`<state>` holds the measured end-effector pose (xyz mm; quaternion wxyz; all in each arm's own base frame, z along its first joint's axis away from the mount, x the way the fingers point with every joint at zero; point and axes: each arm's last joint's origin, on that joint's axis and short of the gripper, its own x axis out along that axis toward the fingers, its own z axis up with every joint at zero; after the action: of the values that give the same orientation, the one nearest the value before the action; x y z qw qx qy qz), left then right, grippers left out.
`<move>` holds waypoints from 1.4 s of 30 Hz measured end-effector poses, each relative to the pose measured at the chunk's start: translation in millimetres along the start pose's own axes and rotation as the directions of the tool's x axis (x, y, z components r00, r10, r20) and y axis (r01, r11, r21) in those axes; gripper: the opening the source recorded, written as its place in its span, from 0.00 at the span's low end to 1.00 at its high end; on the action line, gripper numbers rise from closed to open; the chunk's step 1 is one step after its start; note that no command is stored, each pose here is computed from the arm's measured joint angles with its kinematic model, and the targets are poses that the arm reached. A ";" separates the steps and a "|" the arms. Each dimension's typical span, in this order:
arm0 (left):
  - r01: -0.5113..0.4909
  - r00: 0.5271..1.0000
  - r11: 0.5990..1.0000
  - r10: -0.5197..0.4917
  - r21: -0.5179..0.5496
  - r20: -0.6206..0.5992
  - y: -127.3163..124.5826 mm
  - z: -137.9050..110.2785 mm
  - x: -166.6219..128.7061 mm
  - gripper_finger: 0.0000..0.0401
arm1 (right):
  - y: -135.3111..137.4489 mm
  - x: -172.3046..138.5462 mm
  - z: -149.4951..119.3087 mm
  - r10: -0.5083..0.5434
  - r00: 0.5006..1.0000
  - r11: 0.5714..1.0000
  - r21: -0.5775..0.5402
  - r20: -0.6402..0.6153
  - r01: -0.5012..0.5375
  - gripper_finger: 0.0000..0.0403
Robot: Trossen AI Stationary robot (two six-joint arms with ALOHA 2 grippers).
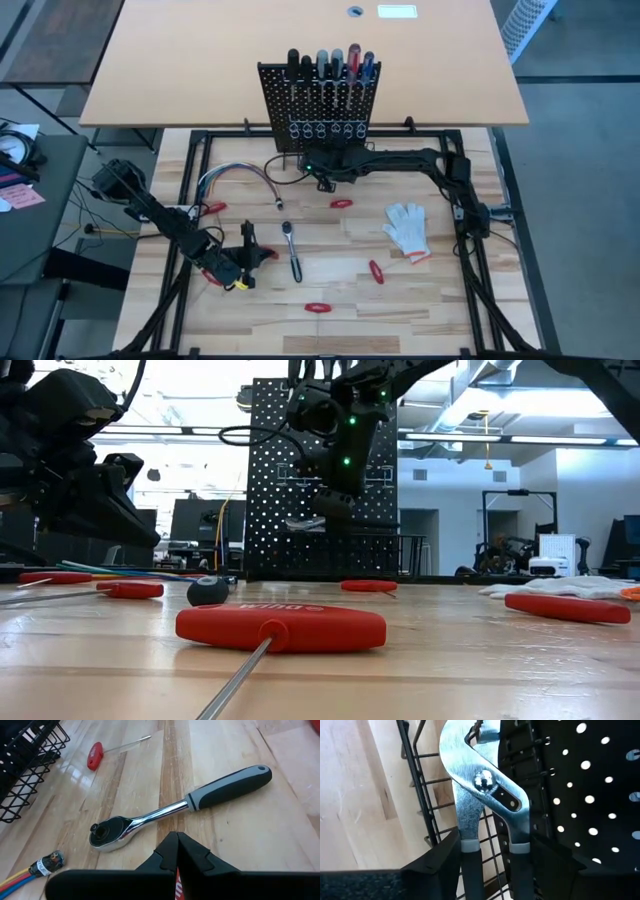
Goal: Hang tools onto peg board
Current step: Put the dark gray groove joint pliers into the black bin of the black pegboard, then adjust the gray ratchet wrench
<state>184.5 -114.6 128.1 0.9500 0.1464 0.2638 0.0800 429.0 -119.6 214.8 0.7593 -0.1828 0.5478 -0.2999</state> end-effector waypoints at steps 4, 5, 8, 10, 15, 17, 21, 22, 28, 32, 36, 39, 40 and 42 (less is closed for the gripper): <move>0.000 1.000 1.000 0.000 0.000 0.000 0.0 0.0 0.0 0.00 | -1.0 1.1 -0.9 0.003 1.000 1.000 0.002 -0.007 -0.003 0.56; 0.000 1.000 1.000 0.000 0.000 0.000 0.0 0.0 0.0 0.00 | -0.8 1.1 -1.0 0.013 1.000 1.000 0.001 -0.006 -0.013 0.58; 0.000 1.000 1.000 0.000 -0.001 0.000 0.0 0.1 0.0 0.00 | -1.3 1.8 -1.2 0.037 0.999 0.999 0.010 -0.004 -0.037 0.60; 0.000 1.000 1.000 0.000 0.000 0.000 0.0 0.0 0.0 0.00 | -2.5 2.6 -1.4 0.044 0.999 0.999 0.015 -0.002 -0.044 0.60; 0.000 1.000 1.000 0.000 0.000 0.000 0.0 0.0 0.0 0.00 | -2.9 3.0 -1.6 0.047 0.999 0.999 0.015 -0.003 -0.047 0.61; 0.000 1.000 1.000 0.000 0.000 0.000 0.0 0.0 0.0 0.00 | -2.8 2.9 -1.5 0.047 0.999 0.999 0.015 -0.003 -0.047 0.61; 0.000 1.000 1.000 0.000 0.000 0.000 0.0 0.0 0.0 0.00 | 0.7 -4.3 0.0 0.051 0.999 0.999 0.005 0.011 -0.051 0.61; 0.000 1.000 1.000 0.000 0.000 -0.001 0.1 -0.1 0.0 0.00 | 2.5 -9.0 1.2 0.053 0.998 0.999 0.002 0.023 -0.053 0.61; 0.000 1.000 1.000 0.000 0.008 -0.001 0.0 -0.2 0.0 0.00 | 23.8 -46.9 8.0 0.019 0.995 0.999 -0.042 0.098 -0.015 0.61; 0.009 1.000 0.999 -0.009 0.035 0.002 -2.0 1.6 -1.3 0.00 | 48.5 -79.7 11.1 0.005 0.986 0.999 -0.042 0.169 0.002 0.61; 0.150 0.989 0.986 -0.150 0.067 0.002 -9.0 10.2 -2.8 0.00 | 87.9 -114.2 9.5 0.051 0.969 0.998 0.018 0.241 -0.057 0.61; 0.276 0.961 0.960 -0.276 0.039 -0.012 -10.1 14.5 -0.4 0.00 | 119.4 -140.9 3.5 0.147 0.948 0.984 0.059 0.284 -0.170 0.61; 0.301 0.954 0.953 -0.300 0.022 -0.017 -8.8 14.9 1.4 0.00 | 129.3 -150.0 0.5 0.183 0.938 0.975 0.070 0.294 -0.212 0.61; 0.307 0.952 0.952 -0.306 0.002 -0.025 -5.1 15.2 5.4 0.00 | 148.2 -168.2 -6.4 0.233 0.921 0.959 0.084 0.313 -0.272 0.61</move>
<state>197.4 -121.8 136.3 0.9472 0.1055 0.2953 -0.0673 423.9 102.7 244.3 0.8760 -0.1056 0.4250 -0.2020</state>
